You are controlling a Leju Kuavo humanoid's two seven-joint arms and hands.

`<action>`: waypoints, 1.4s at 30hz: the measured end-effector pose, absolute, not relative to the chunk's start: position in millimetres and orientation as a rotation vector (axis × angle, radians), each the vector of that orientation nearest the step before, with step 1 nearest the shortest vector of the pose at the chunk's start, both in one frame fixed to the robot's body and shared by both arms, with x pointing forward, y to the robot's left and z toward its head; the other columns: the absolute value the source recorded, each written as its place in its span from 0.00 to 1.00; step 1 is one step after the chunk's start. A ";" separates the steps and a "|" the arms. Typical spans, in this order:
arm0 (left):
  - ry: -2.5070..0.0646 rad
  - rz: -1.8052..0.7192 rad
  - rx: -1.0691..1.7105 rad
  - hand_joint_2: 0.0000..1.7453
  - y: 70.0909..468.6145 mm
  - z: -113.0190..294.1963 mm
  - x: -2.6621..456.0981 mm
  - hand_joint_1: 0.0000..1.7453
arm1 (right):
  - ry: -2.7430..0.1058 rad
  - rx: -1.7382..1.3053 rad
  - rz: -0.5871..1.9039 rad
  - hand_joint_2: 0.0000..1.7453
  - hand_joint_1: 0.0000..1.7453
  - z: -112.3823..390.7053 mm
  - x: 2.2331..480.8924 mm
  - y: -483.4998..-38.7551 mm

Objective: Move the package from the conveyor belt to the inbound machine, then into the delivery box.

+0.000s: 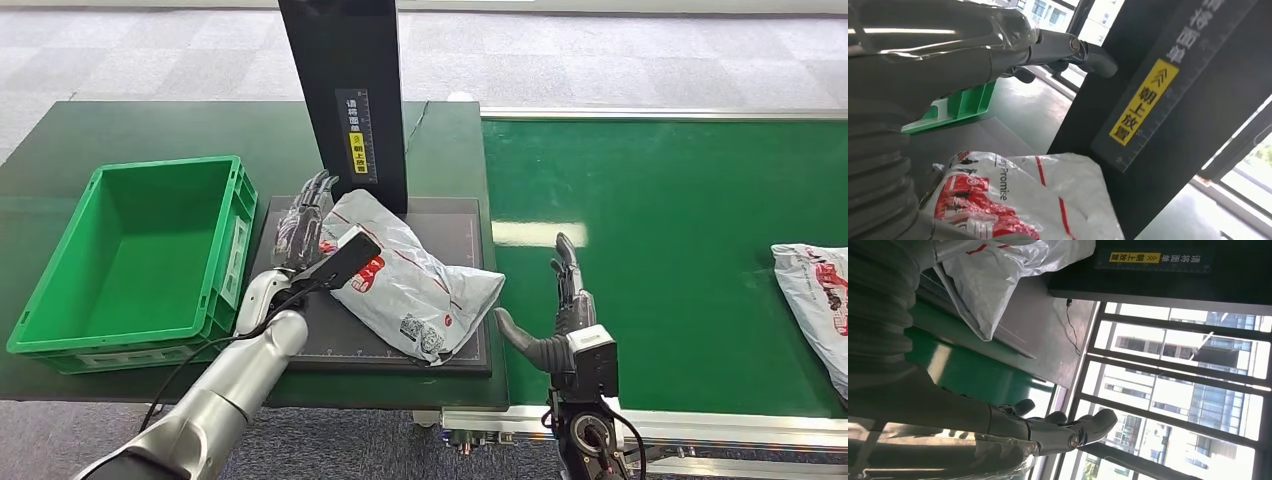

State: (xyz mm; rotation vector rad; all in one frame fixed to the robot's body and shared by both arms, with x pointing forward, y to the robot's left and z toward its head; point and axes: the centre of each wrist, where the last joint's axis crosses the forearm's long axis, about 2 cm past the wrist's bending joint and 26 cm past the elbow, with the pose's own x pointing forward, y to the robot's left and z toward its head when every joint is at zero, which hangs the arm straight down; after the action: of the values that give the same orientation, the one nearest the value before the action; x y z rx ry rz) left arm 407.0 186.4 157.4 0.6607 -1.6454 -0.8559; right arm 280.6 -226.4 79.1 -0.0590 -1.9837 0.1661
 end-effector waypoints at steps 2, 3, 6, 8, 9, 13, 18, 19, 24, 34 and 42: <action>-1.600 -0.904 0.681 1.00 184.0 155.0 408.4 0.00 | -1.978 -0.053 0.174 1.00 0.00 78.6 279.1 -225.5; -1.571 -0.937 0.687 1.00 182.6 153.5 409.0 0.00 | -1.975 -0.052 0.177 1.00 0.00 78.3 278.4 -225.1; -1.460 -1.089 0.695 1.00 176.7 147.8 409.7 0.00 | -1.968 -0.049 0.182 1.00 0.00 77.3 277.0 -224.1; -1.382 -1.205 0.695 1.00 172.2 142.9 408.9 0.00 | -1.964 -0.049 0.184 1.00 0.00 76.6 276.1 -224.0; -1.347 -1.253 0.689 1.00 170.1 140.9 408.5 0.00 | -1.962 -0.050 0.184 1.00 0.00 76.1 275.6 -224.1; -1.255 -1.404 0.660 1.00 165.1 139.6 410.4 0.00 | -1.952 -0.057 0.183 1.00 0.00 73.9 273.4 -225.7; -1.209 -1.520 0.626 1.00 159.3 141.4 412.4 0.46 | -1.940 -0.070 0.178 1.00 0.00 71.7 271.1 -227.5; -1.204 -1.533 0.621 1.00 158.1 141.1 412.1 0.67 | -1.937 -0.073 0.177 1.00 0.00 71.1 270.4 -227.8; -1.204 -1.574 0.601 1.00 152.9 138.5 409.5 0.94 | -1.929 -0.086 0.166 1.00 0.00 69.6 266.0 -231.1; -1.255 -1.593 0.559 1.00 147.5 139.6 408.4 1.00 | -1.917 -0.062 0.132 1.00 0.00 70.4 261.0 -237.0; -1.340 -1.568 0.567 1.00 143.2 135.9 403.8 0.99 | -1.887 0.033 0.057 1.00 0.00 65.8 250.9 -244.8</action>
State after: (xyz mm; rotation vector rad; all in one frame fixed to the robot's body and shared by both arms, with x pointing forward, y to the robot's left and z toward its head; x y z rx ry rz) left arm 403.8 143.2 135.9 0.5670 -1.3403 -1.5681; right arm 250.9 -244.8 65.8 0.0329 -1.8874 0.0567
